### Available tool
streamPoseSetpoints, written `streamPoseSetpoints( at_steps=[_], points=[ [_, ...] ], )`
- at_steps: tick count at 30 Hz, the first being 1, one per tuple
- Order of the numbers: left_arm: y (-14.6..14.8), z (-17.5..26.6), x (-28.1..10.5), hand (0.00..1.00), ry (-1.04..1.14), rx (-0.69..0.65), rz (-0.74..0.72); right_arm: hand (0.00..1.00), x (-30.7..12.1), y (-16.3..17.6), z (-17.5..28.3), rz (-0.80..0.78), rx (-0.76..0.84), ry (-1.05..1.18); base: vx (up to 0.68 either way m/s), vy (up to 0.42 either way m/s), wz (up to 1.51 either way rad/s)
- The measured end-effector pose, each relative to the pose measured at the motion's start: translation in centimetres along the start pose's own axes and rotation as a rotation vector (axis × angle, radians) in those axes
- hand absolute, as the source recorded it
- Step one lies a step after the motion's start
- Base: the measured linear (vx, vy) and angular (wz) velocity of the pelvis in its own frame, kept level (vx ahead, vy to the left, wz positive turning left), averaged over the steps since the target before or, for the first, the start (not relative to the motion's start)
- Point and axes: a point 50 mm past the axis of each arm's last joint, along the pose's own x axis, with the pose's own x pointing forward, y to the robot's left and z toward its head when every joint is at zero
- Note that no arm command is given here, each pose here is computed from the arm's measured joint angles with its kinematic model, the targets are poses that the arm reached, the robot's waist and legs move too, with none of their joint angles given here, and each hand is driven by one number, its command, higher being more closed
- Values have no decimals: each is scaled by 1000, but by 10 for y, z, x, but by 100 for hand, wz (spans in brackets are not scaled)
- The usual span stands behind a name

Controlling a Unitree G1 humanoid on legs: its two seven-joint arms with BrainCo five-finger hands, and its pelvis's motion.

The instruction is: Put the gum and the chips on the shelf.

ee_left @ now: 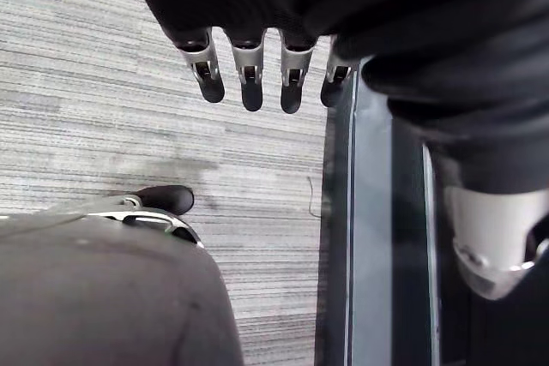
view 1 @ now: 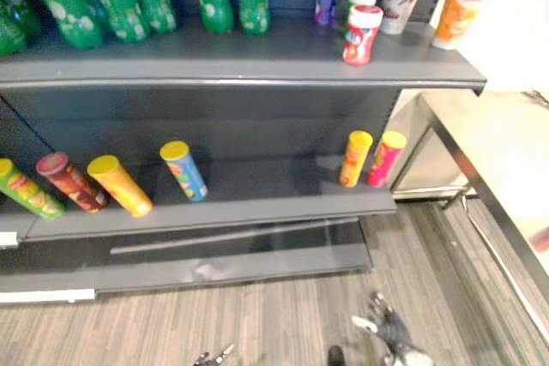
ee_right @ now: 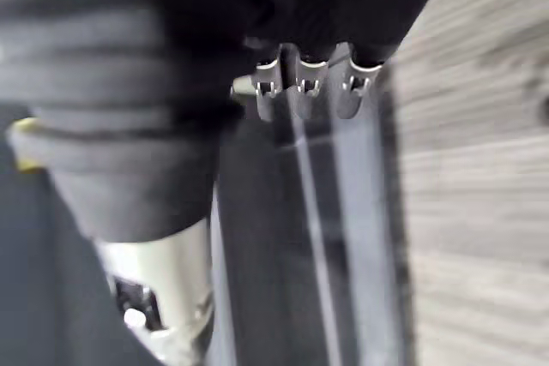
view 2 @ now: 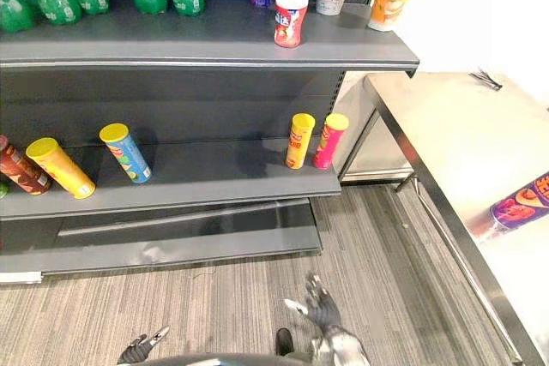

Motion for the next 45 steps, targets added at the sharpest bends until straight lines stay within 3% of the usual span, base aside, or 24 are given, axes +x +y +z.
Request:
streamPoseSetpoints(
  at_steps=[7,17,27,33,39,45],
  points=[
    [-8,-2,-1,0,-2,-2,-19,0,-16,-54,-54,-332,151,277,-6,-6,1],
    [-7,-8,-2,0,29,-17,-28,0,-39,-61,-87,-500,382,422,-2,-1,0],
    [-8,-9,-2,0,35,-17,-38,0,-31,-54,-84,-521,496,399,6,-12,-13],
    [-17,19,5,0,-32,-30,-64,0,-20,-60,-68,-546,558,318,-35,17,-25],
    [-17,28,5,0,-81,-109,-48,0,-3,-58,-43,-540,606,199,-140,141,-154],
    [-15,42,7,0,-136,-110,-49,0,2,-50,-43,-525,580,226,21,52,-144]
  ],
)
